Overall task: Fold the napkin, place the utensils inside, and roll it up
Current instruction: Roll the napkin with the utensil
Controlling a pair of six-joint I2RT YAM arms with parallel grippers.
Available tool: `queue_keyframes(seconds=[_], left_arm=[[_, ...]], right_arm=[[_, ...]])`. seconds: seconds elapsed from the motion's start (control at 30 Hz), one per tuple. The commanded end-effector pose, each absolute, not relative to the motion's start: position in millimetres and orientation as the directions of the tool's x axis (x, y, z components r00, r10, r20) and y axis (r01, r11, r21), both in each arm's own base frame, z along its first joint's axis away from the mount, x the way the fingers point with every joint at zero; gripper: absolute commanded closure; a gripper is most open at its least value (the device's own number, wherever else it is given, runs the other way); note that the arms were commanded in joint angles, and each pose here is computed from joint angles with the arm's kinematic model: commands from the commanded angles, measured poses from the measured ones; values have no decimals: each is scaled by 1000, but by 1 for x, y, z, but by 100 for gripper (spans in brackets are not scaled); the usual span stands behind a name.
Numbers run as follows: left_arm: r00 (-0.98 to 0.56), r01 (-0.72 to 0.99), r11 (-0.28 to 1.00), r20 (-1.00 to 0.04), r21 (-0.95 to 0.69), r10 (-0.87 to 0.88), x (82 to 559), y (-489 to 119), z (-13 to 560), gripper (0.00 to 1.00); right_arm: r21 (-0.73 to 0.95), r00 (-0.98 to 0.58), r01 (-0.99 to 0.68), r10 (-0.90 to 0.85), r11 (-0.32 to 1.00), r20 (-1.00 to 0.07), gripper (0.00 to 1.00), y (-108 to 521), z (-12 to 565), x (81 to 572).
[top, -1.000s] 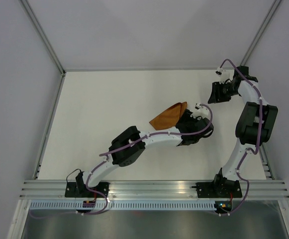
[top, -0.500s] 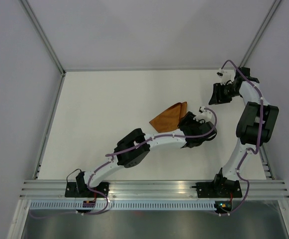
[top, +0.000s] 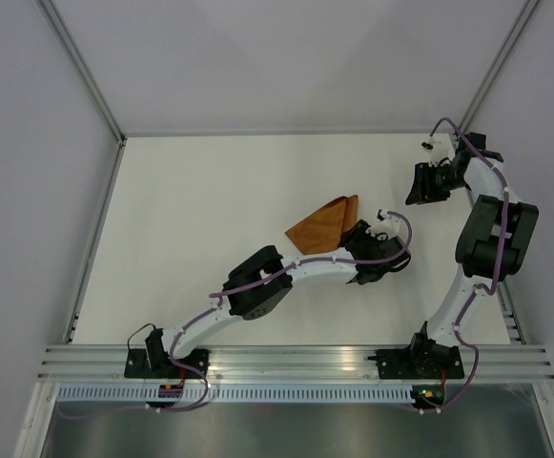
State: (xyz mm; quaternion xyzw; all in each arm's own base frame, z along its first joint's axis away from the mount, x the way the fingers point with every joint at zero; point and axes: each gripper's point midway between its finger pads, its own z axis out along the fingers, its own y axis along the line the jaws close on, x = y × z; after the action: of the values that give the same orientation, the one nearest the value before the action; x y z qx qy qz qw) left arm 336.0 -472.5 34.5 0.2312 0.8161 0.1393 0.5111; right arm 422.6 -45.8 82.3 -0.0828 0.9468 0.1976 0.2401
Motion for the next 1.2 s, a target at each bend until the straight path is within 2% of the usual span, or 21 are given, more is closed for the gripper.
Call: queue_keyframes(seconds=[0.0,0.17,0.27,0.4,0.43,0.47,0.53,0.6,0.67,0.83,0.97,1.17], left_arm=[[-389,248,865,-773,436,501,333,-475,30,53],[-410,339,855,-757,392,509,325,-482,22,71],[-437,417,847,-745,329,504,320,-485,15,78],[-494,496,836,-716,234,493,310,-466,3,81],[-490,513,839,-740,183,461,310,-470,18,82],[-519,557,818,-707,148,481,302,-459,5,83],[-515,607,792,-726,67,456,297,-461,23,85],[-543,686,727,-673,-10,503,279,-449,10,86],[-537,763,638,-649,-103,538,258,-445,14,87],[-560,822,485,-586,-300,586,230,-422,13,86],[-603,789,368,-508,-492,615,203,-401,11,85],[-634,711,304,-392,-634,666,180,-381,-4,84]], right_arm=[[345,-862,-270,-66,899,-503,52,-45,86,423],[350,-865,-276,-72,895,-497,52,-44,85,422],[356,-870,-282,-81,891,-487,52,-43,83,419],[356,-861,-334,-129,873,-492,52,-40,83,413],[366,-858,-352,-140,861,-495,52,-37,84,411],[375,-858,-365,-153,852,-490,52,-35,84,406],[379,-833,-436,-206,816,-514,52,-29,84,400],[375,-810,-484,-243,790,-534,53,-24,89,394],[345,-761,-560,-303,753,-574,53,-19,96,387],[225,-611,-727,-462,648,-643,53,5,103,365],[-3,-393,-820,-567,572,-724,50,27,122,357],[-198,-102,-913,-670,356,-735,45,77,117,316]])
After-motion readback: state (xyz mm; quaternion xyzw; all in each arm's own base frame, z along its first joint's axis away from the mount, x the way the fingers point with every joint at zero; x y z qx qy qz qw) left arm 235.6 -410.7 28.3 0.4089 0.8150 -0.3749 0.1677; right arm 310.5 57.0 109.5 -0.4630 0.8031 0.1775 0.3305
